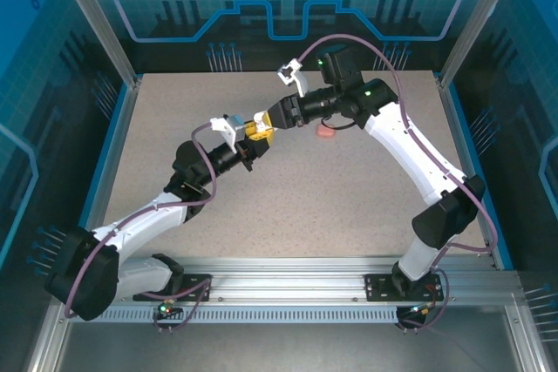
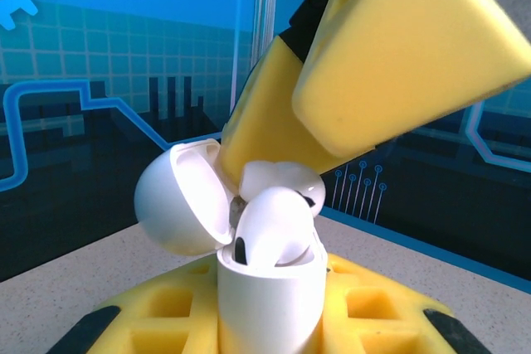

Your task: Insert the wireless bluetooth earbuds into the charging case

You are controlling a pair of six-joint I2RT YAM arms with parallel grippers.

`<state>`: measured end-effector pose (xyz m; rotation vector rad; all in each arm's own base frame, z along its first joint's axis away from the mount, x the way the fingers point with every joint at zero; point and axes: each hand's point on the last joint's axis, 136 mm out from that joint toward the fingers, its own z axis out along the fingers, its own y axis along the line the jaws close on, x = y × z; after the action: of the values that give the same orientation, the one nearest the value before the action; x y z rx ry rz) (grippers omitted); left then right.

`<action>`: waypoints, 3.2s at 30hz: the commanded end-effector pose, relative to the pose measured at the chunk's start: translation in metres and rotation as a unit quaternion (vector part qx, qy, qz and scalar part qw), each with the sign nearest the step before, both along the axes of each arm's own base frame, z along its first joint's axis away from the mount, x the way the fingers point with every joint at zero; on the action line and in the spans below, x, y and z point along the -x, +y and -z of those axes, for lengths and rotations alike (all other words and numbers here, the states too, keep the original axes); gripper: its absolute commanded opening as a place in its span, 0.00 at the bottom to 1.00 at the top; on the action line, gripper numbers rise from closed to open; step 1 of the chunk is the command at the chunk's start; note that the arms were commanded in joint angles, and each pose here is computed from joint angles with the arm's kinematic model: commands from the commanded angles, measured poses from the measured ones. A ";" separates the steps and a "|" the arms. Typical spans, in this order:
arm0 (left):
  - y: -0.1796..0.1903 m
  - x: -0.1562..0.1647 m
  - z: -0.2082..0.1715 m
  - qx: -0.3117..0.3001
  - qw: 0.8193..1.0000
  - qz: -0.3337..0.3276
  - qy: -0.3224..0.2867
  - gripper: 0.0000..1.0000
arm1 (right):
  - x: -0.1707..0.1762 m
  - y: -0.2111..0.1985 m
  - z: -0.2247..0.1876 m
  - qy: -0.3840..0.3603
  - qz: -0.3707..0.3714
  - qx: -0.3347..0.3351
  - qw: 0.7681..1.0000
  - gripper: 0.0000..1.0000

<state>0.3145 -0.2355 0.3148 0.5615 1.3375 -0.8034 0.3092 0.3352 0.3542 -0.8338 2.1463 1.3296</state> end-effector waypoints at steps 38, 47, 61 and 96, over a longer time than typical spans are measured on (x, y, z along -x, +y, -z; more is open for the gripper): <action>-0.001 0.001 -0.019 0.006 0.999 0.000 -0.038 0.00 | -0.053 -0.041 -0.026 -0.057 0.140 0.048 0.987 0.62; -0.005 -0.002 -0.017 0.006 0.999 0.007 -0.035 0.00 | -0.103 -0.017 -0.012 -0.019 0.136 0.082 0.987 0.62; -0.013 -0.005 -0.016 -0.002 0.999 0.022 -0.030 0.00 | -0.111 0.008 0.027 0.007 0.106 0.099 0.989 0.58; -0.010 -0.013 -0.009 0.001 1.000 0.006 -0.015 0.00 | -0.091 -0.062 -0.007 -0.059 0.245 0.150 0.956 0.54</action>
<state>0.3225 -0.2485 0.3251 0.5910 1.2993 -0.8243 0.3966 0.2913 0.3310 -0.5422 2.3604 0.7107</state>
